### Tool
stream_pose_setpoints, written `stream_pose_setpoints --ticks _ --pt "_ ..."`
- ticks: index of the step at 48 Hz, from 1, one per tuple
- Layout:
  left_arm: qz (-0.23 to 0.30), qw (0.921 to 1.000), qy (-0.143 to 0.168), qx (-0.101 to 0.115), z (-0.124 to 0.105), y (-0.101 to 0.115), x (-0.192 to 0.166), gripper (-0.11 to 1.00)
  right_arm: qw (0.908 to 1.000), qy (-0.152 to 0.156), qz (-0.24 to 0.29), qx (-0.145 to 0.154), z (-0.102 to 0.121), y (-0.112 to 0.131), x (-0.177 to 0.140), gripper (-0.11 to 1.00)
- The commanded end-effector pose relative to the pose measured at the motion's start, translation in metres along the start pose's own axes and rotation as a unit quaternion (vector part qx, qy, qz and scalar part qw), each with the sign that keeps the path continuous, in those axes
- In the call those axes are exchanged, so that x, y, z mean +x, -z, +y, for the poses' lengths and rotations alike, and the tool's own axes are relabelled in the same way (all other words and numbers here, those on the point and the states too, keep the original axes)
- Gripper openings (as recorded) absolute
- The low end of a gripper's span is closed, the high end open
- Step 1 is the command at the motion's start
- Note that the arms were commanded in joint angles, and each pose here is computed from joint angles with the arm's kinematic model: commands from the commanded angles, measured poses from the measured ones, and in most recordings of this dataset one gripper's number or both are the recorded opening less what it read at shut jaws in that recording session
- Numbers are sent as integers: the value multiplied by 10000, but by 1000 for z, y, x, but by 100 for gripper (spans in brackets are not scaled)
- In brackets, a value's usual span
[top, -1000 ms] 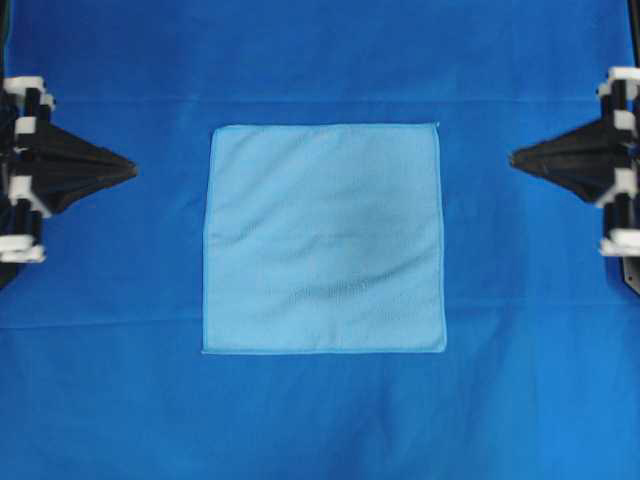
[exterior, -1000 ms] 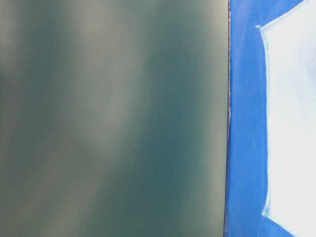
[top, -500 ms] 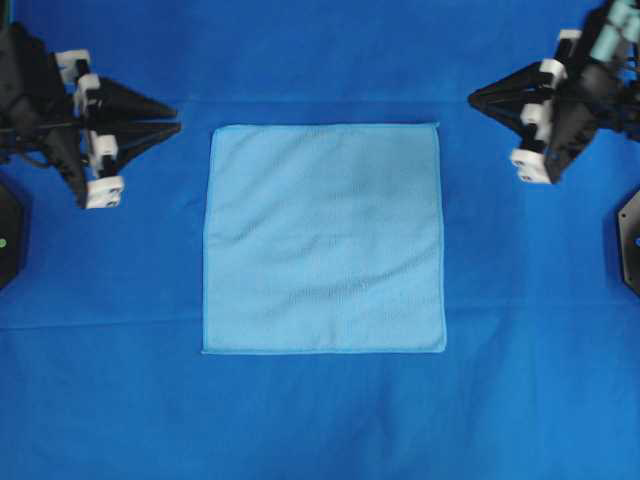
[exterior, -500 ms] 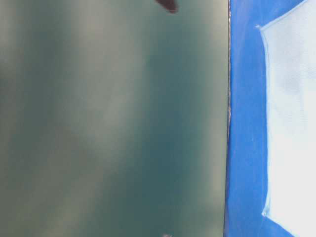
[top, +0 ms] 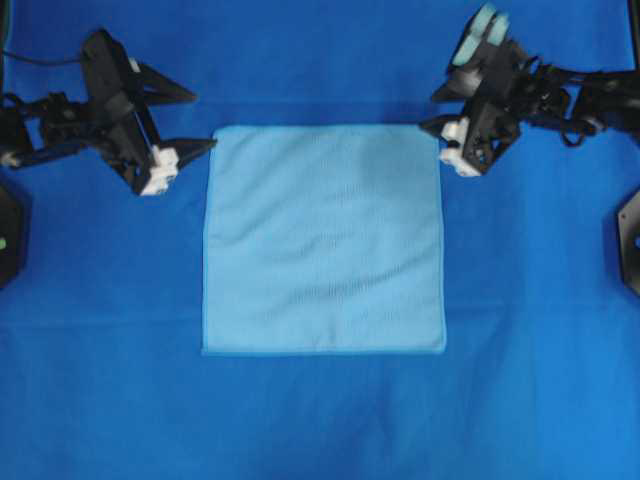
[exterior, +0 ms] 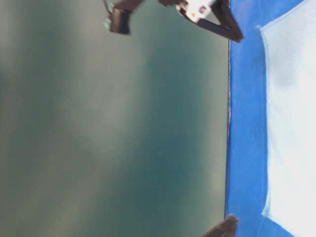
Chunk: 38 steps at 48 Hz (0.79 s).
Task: Fold the light blue towel.
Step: 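Move both grippers to the towel's top-left and top-right corners and grasp them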
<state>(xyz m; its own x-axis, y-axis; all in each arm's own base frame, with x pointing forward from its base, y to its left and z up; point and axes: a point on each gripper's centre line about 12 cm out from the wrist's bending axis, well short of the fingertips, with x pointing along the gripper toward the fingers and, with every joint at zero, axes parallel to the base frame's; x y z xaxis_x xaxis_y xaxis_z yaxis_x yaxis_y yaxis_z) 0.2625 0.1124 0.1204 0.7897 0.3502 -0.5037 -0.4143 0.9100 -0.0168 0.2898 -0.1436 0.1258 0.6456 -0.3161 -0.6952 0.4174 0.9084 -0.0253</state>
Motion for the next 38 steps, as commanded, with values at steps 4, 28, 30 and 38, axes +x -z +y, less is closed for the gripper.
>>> stream_pose_setpoints --ticks 4,28,30,38 --pt "205 9997 -95 -40 6 12 21 86 10000 -1 -38 -12 -1 -4 14 58" --pt "609 9978 -225 -131 15 30 44 52 9997 -6 246 0 -1 16 27 8" --pt "625 9978 -191 -101 13 31 44 39 9996 -8 269 -7 -1 18 27 0" --pt "649 9978 -104 -32 7 32 44 1 9995 -9 307 -7 -1 22 26 0"
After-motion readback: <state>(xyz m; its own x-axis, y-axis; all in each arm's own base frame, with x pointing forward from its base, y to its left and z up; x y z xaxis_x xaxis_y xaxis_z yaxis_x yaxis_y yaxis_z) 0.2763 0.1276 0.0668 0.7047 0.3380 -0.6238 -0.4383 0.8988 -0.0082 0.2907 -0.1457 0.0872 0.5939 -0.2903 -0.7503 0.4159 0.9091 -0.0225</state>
